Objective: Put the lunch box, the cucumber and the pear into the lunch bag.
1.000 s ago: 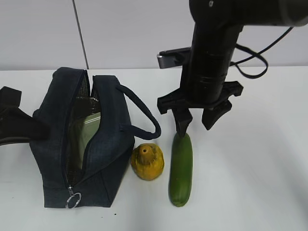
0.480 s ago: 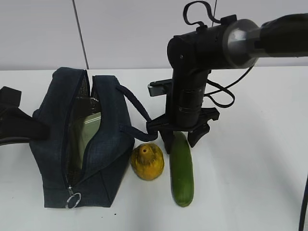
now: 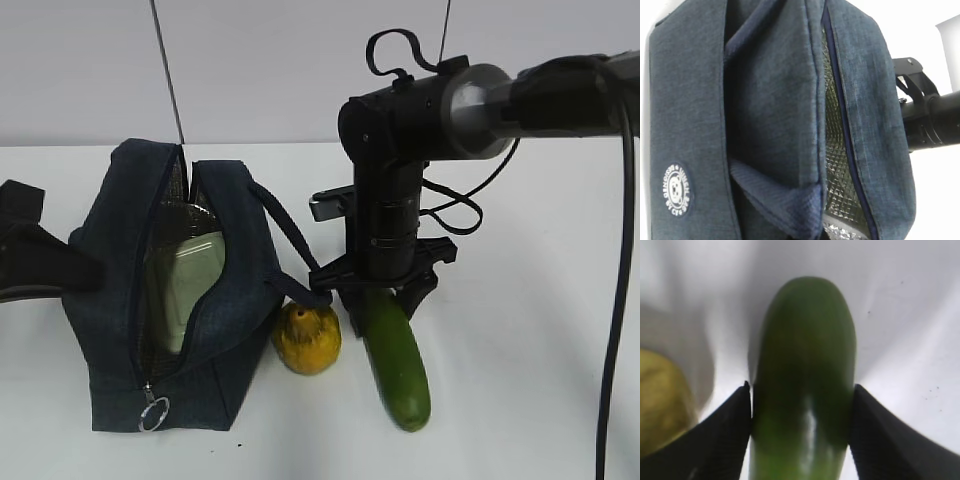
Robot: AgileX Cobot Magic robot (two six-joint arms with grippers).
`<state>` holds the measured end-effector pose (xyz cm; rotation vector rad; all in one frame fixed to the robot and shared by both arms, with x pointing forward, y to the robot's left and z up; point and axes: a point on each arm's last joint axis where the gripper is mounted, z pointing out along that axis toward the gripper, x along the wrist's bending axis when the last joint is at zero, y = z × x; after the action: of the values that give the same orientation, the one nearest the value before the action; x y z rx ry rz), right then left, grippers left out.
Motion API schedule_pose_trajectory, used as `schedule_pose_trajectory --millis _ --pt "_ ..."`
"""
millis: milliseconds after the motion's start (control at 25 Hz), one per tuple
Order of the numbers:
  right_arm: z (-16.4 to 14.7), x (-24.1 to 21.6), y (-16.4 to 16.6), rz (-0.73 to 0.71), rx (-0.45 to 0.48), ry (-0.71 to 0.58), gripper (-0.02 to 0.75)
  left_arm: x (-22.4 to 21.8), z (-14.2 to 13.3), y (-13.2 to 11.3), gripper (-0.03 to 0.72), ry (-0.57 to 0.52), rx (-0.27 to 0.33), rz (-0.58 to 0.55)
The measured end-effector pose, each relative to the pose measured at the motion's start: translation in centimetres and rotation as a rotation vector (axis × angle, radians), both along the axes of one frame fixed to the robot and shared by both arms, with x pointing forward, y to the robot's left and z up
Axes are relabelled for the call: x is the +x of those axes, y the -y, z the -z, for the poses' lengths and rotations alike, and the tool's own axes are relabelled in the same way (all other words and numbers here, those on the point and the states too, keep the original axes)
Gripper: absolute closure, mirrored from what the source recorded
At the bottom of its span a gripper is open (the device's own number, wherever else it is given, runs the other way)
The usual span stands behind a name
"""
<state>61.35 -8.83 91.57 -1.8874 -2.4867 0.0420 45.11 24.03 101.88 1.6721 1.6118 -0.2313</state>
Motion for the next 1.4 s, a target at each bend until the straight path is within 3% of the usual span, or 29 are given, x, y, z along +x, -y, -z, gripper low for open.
schedule_pose_trajectory --millis 200,400,560,720,1120,1240,1400 --pt "-0.1 0.1 0.2 -0.010 -0.021 0.004 0.350 0.0 0.0 0.0 0.704 0.000 0.000 0.000" --pt "-0.9 0.6 0.3 -0.042 -0.060 0.018 0.364 0.0 0.0 0.0 0.704 0.000 0.000 0.000" --pt "-3.5 2.2 0.1 -0.061 -0.076 0.115 0.364 0.0 0.0 0.0 0.704 0.000 0.000 0.000" --pt "-6.9 3.5 -0.5 -0.061 -0.035 0.232 0.366 0.0 0.0 0.0 0.704 0.000 0.000 0.000" --pt "-21.3 2.6 -0.6 -0.111 0.182 0.566 0.367 0.0 0.0 0.0 0.704 0.000 0.000 0.000" --pt "-23.0 1.9 -1.5 -0.157 0.315 0.564 0.367 0.0 0.0 0.0 0.704 0.000 0.000 0.000" --pt "-23.1 0.9 -3.2 -0.239 0.504 0.474 0.367 0.0 0.0 0.0 0.704 0.000 0.000 0.000"
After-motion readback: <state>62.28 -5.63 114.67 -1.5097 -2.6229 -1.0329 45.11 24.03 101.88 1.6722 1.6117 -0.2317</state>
